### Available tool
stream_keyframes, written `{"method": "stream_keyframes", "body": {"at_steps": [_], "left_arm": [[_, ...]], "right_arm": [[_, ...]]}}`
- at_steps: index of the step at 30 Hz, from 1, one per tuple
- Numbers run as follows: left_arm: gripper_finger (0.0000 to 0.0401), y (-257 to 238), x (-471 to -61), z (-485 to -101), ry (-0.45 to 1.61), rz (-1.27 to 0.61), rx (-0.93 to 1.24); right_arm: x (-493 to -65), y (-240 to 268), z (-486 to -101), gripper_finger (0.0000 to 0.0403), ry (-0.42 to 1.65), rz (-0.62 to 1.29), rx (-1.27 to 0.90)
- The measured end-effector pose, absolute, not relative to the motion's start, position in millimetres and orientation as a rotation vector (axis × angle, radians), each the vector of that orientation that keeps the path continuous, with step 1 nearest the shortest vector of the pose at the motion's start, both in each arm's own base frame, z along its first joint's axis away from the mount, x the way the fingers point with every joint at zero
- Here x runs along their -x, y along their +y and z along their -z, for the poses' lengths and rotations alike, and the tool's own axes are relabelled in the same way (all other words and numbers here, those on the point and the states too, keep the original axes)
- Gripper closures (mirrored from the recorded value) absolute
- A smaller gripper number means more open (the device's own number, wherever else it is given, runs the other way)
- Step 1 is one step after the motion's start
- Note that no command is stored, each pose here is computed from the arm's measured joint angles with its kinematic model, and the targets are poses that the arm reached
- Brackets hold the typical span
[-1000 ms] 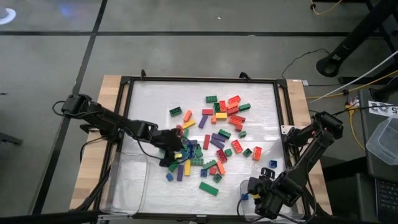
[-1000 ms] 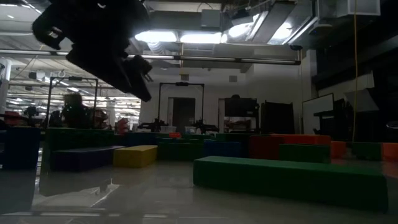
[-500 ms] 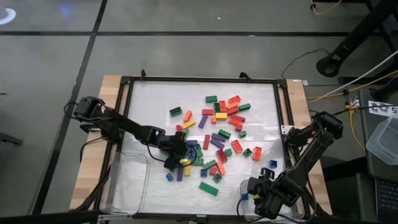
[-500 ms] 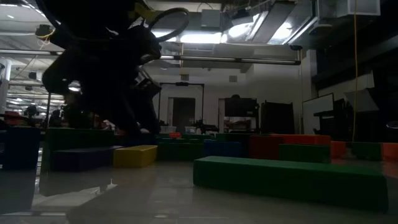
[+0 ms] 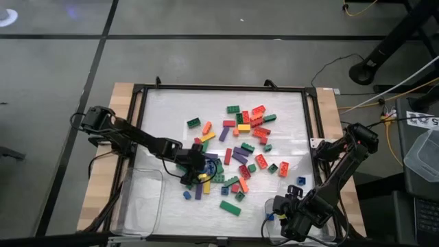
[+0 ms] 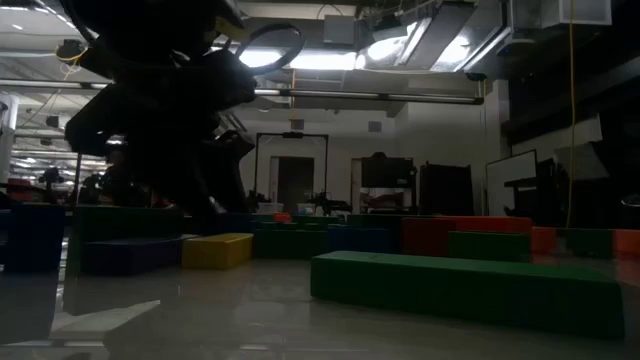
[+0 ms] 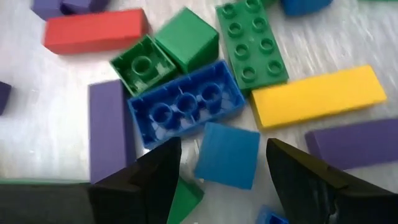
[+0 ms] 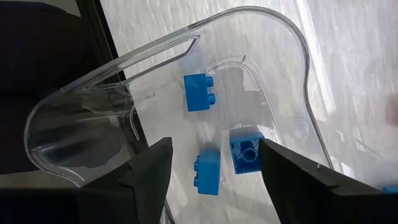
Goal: Sort blocks by size
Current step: Put the small blue block into the right transparent bin
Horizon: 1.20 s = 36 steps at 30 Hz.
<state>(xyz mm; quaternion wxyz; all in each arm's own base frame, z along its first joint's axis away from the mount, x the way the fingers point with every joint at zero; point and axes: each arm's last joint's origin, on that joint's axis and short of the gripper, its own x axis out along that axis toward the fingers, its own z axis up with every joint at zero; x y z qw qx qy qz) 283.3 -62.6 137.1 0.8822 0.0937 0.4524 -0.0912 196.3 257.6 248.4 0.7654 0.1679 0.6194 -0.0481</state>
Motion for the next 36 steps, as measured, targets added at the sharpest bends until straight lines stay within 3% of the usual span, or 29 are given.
{"method": "stream_keyframes", "body": {"at_steps": [13, 28, 36], "left_arm": [[0.0178, -67.0, -279.0, -133.5, 0.978, 0.218, -0.213], [0.0261, -61.6, -282.2, -134.1, 0.959, 0.174, -0.157], [0.0285, -61.9, -283.0, -135.2, 0.949, 0.145, -0.098]], "right_arm": [[-198.3, 259.5, -249.3, 0.0164, 1.317, 0.092, -0.380], [-204.4, 266.2, -276.7, 0.0164, 1.247, 0.048, -0.427], [-208.1, 263.1, -278.0, 0.0164, 1.097, 0.049, -0.245]]}}
